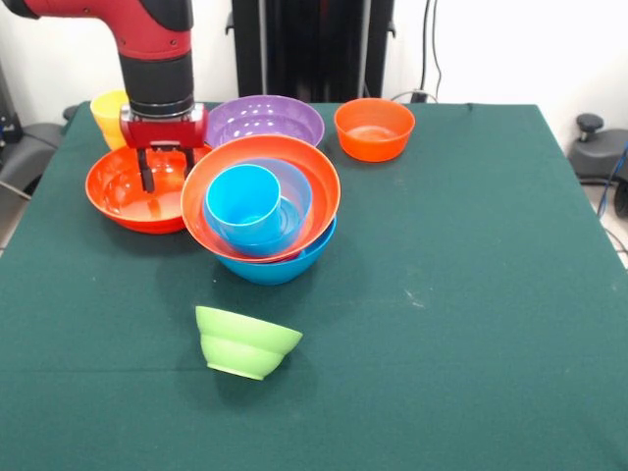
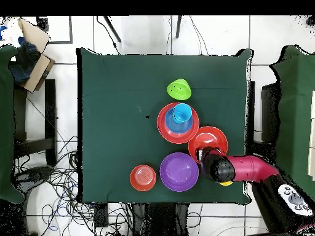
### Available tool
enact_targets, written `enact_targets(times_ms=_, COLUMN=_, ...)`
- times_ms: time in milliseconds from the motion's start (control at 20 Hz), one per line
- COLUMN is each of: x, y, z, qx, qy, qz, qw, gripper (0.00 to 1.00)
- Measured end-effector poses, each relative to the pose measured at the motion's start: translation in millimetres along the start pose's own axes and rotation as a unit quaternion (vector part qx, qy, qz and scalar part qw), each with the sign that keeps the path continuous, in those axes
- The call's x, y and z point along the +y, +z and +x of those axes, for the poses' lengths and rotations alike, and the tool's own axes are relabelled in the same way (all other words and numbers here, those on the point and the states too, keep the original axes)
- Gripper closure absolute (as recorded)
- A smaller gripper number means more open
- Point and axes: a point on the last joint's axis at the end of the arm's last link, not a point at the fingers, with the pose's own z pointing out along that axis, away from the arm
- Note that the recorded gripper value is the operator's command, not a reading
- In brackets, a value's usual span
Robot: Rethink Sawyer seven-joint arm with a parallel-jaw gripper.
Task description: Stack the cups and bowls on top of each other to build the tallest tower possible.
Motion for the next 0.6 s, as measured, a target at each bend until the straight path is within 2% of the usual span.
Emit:
enact_targets(times_ms=200, x=-6.9, y=-7.2, z=-2.5, qx=-0.005, qy=0.008, qz=0.002, qw=0.9999, gripper=0.0)
enact_targets(times_ms=600, x=-25.4, y=-36.3, z=-17.2, qx=-0.02, qy=0.041, qz=0.004, qw=0.999, gripper=0.0)
